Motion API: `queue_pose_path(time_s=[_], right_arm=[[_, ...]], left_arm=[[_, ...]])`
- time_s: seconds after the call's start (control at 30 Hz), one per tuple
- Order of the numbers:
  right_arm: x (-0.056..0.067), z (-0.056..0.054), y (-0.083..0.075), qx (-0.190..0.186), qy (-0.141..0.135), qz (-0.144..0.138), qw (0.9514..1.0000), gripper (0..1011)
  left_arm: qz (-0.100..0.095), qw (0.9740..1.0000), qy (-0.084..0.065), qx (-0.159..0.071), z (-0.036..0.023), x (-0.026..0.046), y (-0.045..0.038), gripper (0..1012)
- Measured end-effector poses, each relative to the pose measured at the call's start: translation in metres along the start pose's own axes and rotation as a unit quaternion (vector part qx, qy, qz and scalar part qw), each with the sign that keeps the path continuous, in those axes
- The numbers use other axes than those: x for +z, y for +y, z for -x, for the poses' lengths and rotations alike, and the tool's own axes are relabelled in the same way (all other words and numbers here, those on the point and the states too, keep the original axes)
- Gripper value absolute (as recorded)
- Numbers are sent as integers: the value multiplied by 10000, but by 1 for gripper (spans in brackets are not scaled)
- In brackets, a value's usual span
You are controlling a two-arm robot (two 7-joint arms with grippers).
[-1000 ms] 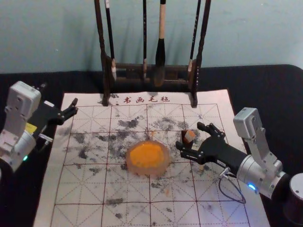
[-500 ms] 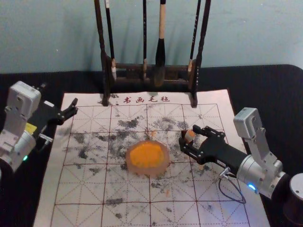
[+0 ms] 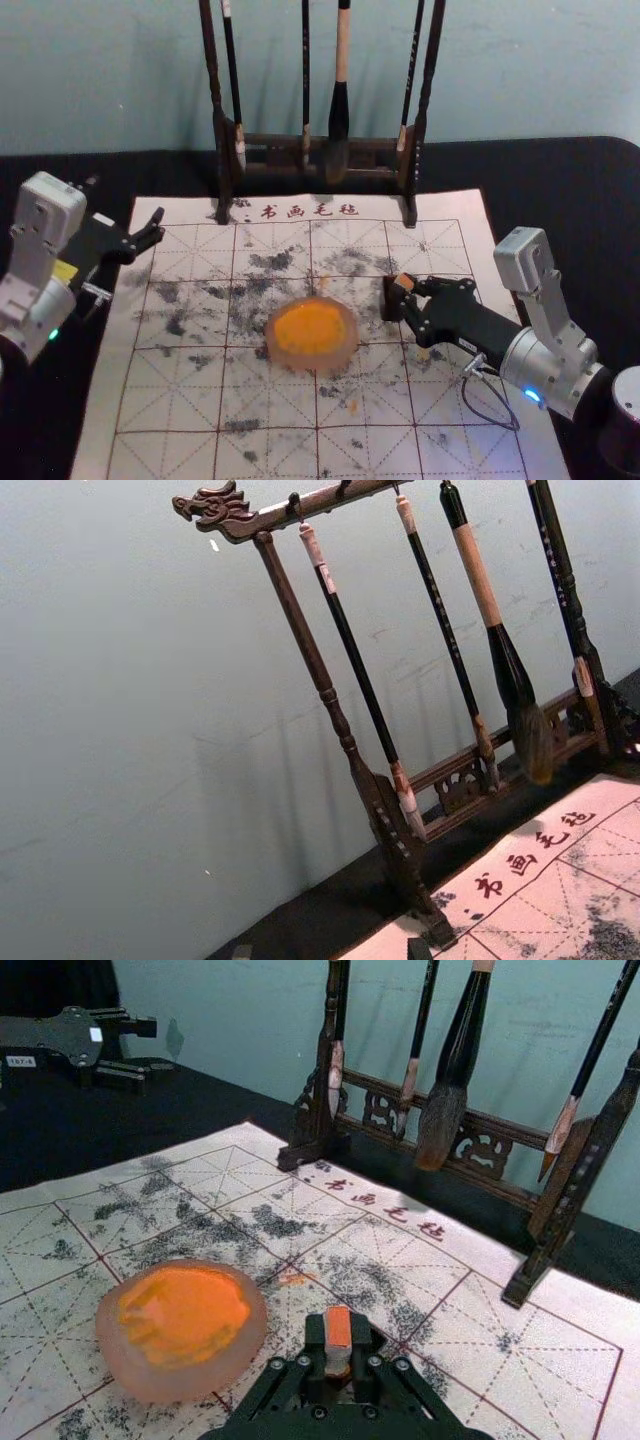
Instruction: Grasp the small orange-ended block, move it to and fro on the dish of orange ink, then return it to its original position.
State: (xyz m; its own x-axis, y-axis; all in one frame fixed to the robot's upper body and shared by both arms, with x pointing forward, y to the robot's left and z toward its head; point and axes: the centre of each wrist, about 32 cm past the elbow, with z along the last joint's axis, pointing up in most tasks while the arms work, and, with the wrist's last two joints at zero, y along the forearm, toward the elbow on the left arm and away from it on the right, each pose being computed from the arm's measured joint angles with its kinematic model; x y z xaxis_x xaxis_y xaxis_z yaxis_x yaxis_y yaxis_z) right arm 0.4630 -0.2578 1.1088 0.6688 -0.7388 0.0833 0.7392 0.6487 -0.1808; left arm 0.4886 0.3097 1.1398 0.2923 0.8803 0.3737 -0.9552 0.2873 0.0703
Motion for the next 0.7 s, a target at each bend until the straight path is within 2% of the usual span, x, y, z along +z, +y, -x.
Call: queue_pose_path(time_s=[0.37,0.7], right_arm=[[15,3,-3,-11,21,-6,10000,127],[261,-9,-51,-167,185,33,9997,127]], left_arm=[[0,10000,0,0,0,0,0,1001],[0,10000,0,0,0,0,0,1001]])
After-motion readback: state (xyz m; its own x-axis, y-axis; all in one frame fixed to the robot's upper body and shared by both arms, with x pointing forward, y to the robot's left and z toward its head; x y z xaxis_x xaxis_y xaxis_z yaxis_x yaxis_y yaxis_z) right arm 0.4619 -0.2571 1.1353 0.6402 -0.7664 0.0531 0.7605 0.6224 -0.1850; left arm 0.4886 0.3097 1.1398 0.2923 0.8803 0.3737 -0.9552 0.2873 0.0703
